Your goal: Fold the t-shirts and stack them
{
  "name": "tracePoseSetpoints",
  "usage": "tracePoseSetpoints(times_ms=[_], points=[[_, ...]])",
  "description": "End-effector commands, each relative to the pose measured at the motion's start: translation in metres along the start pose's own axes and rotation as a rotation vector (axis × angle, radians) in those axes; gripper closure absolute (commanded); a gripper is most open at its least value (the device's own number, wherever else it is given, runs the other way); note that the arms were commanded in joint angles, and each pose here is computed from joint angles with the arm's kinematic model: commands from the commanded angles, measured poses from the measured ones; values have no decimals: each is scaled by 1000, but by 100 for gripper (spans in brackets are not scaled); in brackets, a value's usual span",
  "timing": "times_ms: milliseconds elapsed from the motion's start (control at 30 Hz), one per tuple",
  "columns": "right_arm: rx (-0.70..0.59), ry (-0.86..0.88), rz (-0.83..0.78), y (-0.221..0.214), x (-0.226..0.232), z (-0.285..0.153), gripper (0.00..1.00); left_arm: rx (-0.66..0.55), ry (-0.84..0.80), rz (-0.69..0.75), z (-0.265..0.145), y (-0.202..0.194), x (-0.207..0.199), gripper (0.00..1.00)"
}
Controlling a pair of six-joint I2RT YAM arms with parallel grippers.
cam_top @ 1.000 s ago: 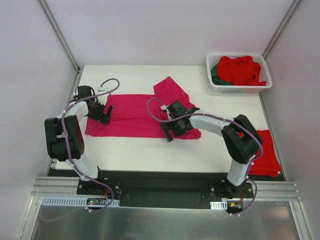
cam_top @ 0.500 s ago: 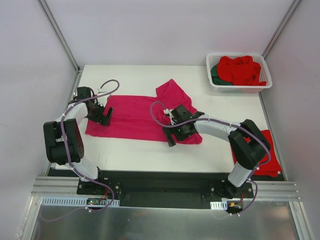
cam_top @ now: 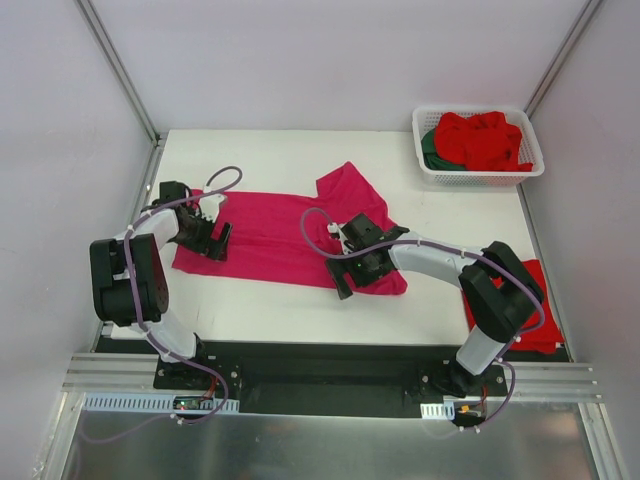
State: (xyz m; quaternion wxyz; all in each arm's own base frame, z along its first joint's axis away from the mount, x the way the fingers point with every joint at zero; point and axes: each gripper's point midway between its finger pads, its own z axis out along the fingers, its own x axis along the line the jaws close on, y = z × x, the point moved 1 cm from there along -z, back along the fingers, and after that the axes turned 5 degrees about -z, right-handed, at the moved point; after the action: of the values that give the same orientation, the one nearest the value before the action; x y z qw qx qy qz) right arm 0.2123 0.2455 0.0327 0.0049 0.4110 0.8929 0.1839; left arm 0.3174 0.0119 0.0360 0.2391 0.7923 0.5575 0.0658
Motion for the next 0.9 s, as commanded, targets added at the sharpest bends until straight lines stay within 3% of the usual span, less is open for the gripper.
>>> tracePoseSetpoints(times_ms=[0,600,867], points=[[183,19,50,-49,5,-1,4,-2,-54,-34,1,-7,-11,1],[227,1,52,-62,3,-13,4,-50,17,14,-35,-50,-38,1],[203,-10,57,-55,2,-15,4,-82,-5,4,-45,-34,-41,1]])
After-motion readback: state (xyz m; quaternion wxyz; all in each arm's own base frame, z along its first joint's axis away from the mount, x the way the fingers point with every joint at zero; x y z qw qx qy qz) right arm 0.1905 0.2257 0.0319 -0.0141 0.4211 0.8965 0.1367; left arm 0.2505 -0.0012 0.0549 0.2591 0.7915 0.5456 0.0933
